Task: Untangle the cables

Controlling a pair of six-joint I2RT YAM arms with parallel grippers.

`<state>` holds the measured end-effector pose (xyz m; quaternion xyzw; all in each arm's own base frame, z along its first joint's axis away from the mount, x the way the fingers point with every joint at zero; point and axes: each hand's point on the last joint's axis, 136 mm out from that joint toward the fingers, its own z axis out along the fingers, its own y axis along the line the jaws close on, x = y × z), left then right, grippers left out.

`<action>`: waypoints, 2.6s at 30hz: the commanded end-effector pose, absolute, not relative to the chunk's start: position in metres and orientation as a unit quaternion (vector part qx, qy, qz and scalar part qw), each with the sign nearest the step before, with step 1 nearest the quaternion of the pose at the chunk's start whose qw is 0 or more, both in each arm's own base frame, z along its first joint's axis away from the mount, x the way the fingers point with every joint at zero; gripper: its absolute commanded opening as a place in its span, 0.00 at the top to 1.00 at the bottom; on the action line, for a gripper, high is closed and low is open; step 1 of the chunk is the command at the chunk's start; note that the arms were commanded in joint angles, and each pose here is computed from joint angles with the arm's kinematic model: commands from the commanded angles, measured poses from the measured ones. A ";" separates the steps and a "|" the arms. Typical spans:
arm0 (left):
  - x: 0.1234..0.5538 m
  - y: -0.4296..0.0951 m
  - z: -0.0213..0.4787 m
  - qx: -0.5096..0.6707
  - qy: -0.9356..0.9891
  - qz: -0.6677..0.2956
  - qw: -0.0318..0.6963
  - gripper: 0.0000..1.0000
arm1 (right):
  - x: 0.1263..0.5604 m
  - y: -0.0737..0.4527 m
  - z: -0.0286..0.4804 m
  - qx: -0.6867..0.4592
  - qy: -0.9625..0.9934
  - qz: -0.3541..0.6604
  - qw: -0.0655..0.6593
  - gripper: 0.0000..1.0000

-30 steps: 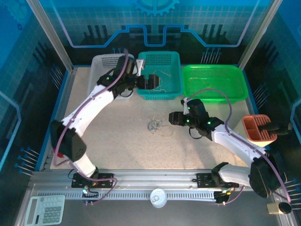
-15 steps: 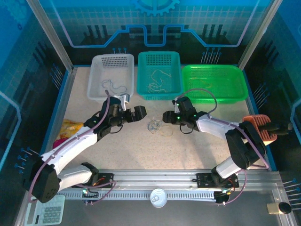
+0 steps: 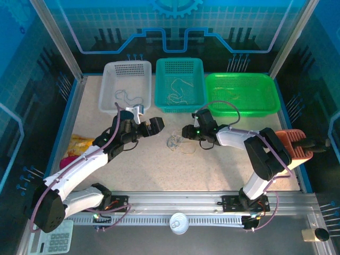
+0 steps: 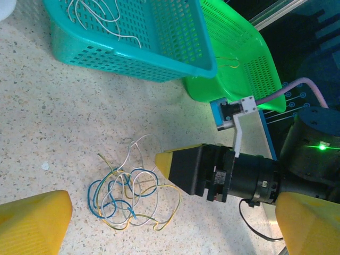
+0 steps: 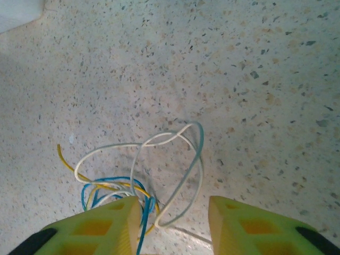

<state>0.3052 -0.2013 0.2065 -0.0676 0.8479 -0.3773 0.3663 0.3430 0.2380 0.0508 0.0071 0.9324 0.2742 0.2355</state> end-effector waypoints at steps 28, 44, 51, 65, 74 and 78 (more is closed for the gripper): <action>0.300 -0.217 0.209 -0.043 0.835 -0.417 0.356 0.01 | 0.310 0.242 0.207 -0.085 0.872 0.327 0.355 1.00; 0.299 -0.255 0.217 -0.002 0.794 -0.515 0.324 0.16 | 0.294 0.239 0.222 -0.087 0.861 0.345 0.364 1.00; 0.297 -0.270 0.222 0.005 0.785 -0.534 0.314 0.41 | 0.295 0.246 0.220 -0.089 0.858 0.355 0.360 1.00; 0.304 -0.287 0.217 0.010 0.785 -0.539 0.306 0.54 | 0.291 0.257 0.216 -0.105 0.856 0.365 0.350 1.00; 0.306 -0.290 0.212 0.008 0.786 -0.539 0.303 0.57 | 0.289 0.263 0.218 -0.108 0.853 0.373 0.349 1.00; 0.307 -0.290 0.210 0.007 0.787 -0.537 0.303 0.63 | 0.288 0.263 0.219 -0.110 0.852 0.374 0.349 1.00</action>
